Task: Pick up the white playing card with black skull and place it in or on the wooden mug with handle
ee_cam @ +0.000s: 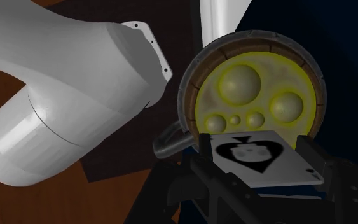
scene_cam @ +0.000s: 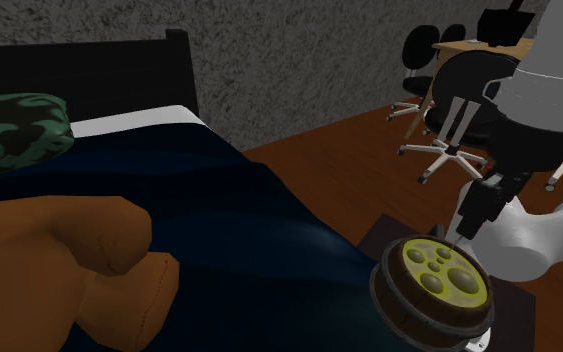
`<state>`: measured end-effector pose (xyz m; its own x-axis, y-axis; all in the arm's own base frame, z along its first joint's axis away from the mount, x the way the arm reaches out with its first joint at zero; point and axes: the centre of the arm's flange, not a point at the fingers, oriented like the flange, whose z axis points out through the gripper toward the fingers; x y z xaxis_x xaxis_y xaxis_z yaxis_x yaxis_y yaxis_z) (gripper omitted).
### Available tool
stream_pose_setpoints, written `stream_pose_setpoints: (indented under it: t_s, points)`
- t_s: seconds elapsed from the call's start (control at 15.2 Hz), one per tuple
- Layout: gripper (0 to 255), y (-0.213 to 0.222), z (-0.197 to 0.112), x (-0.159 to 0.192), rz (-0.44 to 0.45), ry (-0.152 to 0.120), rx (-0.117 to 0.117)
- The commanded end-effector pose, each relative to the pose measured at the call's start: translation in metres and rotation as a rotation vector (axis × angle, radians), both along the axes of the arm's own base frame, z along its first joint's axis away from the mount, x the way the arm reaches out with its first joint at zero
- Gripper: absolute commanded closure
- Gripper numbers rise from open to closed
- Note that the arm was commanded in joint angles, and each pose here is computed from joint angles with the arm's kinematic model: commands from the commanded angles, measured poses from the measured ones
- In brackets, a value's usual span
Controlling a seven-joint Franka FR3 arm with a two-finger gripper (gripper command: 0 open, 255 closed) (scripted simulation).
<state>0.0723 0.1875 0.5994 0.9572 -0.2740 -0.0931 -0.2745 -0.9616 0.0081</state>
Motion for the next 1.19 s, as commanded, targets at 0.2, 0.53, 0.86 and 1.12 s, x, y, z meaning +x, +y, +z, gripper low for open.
stream_pose_setpoints:
  t_s: [0.2, 0.53, 0.86, 1.12]
  points:
    - [255, 0.0, -0.026, 0.002, 0.0, 0.0, 0.0]
    - [255, 0.0, -0.036, 0.002, 0.0, 0.0, 0.0]
    - [255, 0.0, -0.035, 0.002, 0.0, 0.0, 0.0]
    - [0, 0.0, -0.035, 0.002, 0.0, 0.0, 0.0]
